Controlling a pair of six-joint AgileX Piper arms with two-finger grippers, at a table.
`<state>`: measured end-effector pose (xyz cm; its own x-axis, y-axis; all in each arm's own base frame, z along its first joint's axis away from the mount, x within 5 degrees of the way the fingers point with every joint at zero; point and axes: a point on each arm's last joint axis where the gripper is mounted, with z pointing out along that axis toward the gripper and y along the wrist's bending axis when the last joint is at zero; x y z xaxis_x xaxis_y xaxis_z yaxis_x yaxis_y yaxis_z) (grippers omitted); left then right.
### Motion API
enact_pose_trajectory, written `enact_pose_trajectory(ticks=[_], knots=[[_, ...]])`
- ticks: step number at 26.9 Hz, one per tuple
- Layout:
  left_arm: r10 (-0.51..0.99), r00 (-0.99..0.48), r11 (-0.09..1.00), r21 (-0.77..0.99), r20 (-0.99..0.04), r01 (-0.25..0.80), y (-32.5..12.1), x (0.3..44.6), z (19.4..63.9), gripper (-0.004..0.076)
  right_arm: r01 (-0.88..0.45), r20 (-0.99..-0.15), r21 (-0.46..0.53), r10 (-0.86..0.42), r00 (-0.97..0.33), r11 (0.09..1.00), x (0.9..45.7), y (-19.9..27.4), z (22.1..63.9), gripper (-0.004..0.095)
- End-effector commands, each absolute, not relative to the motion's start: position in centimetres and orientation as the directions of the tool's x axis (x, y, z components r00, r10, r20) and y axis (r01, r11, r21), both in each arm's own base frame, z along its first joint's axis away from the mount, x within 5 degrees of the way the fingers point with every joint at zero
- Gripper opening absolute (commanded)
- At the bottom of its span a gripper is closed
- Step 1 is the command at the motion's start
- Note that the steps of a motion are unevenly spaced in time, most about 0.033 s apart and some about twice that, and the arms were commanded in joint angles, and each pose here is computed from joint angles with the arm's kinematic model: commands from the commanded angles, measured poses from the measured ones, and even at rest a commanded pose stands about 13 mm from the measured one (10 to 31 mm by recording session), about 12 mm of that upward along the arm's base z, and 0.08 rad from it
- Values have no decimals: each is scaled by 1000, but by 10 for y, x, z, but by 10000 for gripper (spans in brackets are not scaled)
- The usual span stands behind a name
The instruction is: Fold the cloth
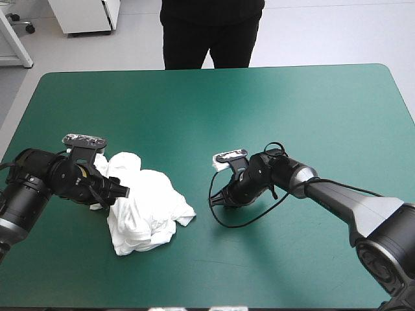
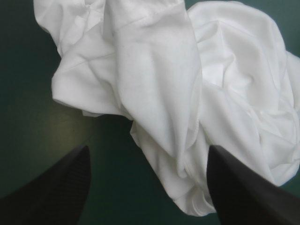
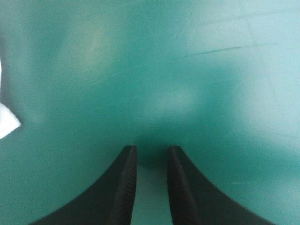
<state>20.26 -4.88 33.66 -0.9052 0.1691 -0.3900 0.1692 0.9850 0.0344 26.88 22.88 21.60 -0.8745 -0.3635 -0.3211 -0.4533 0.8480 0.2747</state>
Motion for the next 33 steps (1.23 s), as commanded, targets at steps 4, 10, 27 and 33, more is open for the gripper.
enact_pose_trajectory(ticks=[4, 10, 27, 33], knots=[[159, -877, 986, 25, -453, 165, -49, 203, 350, 507, -461, -384, 292, -338, -859, 838, 271, 228, 237, 229], [159, -877, 986, 25, -453, 165, -49, 203, 350, 507, -447, -383, 254, -334, -861, 858, 273, 223, 239, 230], [154, -878, 986, 10, -454, 168, -51, 203, 350, 484, -43, -555, 41, -13, -832, 998, 281, 27, 342, 230], [140, -881, 981, -56, -452, 184, -57, 204, 348, 474, 22, -676, 28, 35, -736, 999, 234, 2, 400, 229]])
